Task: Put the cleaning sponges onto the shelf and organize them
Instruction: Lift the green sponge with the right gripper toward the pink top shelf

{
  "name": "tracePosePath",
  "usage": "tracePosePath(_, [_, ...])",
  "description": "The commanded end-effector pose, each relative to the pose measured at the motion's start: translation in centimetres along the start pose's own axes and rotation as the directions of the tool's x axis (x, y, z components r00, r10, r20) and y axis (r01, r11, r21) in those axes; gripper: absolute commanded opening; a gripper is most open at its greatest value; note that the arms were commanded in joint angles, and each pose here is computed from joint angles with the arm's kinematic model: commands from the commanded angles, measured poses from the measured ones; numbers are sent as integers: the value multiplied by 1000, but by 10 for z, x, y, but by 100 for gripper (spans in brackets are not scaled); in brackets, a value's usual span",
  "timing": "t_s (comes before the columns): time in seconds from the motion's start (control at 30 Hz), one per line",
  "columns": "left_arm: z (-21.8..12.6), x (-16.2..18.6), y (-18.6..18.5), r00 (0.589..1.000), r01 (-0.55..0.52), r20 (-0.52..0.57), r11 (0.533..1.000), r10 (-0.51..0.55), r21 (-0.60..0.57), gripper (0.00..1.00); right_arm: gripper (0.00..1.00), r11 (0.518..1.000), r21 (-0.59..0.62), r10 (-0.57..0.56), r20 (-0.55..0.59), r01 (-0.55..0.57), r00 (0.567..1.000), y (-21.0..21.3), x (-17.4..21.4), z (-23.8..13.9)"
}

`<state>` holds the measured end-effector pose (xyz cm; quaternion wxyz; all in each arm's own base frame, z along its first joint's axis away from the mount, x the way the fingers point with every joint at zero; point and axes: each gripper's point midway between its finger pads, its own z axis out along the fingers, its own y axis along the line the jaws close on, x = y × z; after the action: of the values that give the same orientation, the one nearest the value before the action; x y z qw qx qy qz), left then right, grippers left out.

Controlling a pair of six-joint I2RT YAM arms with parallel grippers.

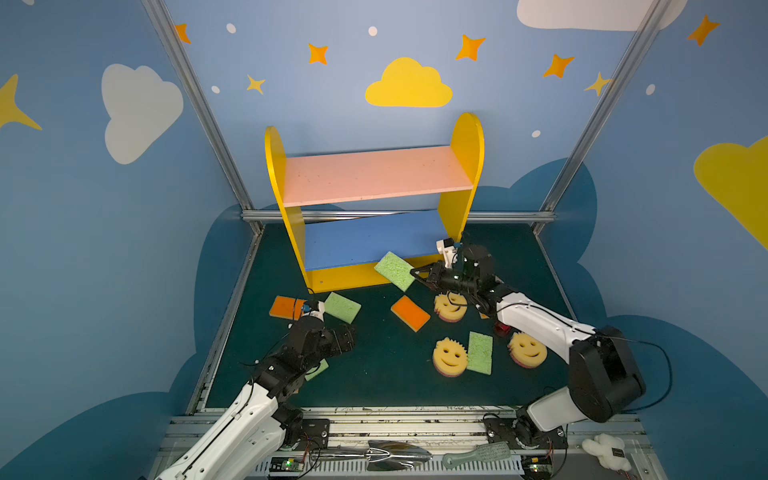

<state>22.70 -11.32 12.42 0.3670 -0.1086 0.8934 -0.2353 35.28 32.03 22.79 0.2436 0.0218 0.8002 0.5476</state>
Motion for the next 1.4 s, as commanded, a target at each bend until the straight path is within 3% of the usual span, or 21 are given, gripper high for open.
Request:
tracePosePath(0.0, [-8,-10,8,998,26,62,999,-23,-33,100,0,998,-56,0,108,6,994,28,-29,20])
tracePosePath(0.3, [-23,-18,6,996,26,90,999,-23,-31,99,0,995,-80,-56,48,60,997,53,-21,71])
tracePosePath(0.6, [-45,-41,-8,993,-3,119,1000,5,-22,100,0,983,-111,-151,-18,148,988,103,22,57])
tracePosePath(0.9, [-53,-49,-16,990,-13,139,1000,12,5,100,0,917,-196,-327,127,347,936,182,22,14])
tracePosePath(1.17, [-56,-55,-21,989,-22,143,1000,20,11,100,0,894,-237,-338,200,380,920,241,-8,18])
tracePosePath(1.37, [-62,-61,-25,988,-53,148,999,51,8,100,0,897,-224,-303,315,381,900,268,-46,42])
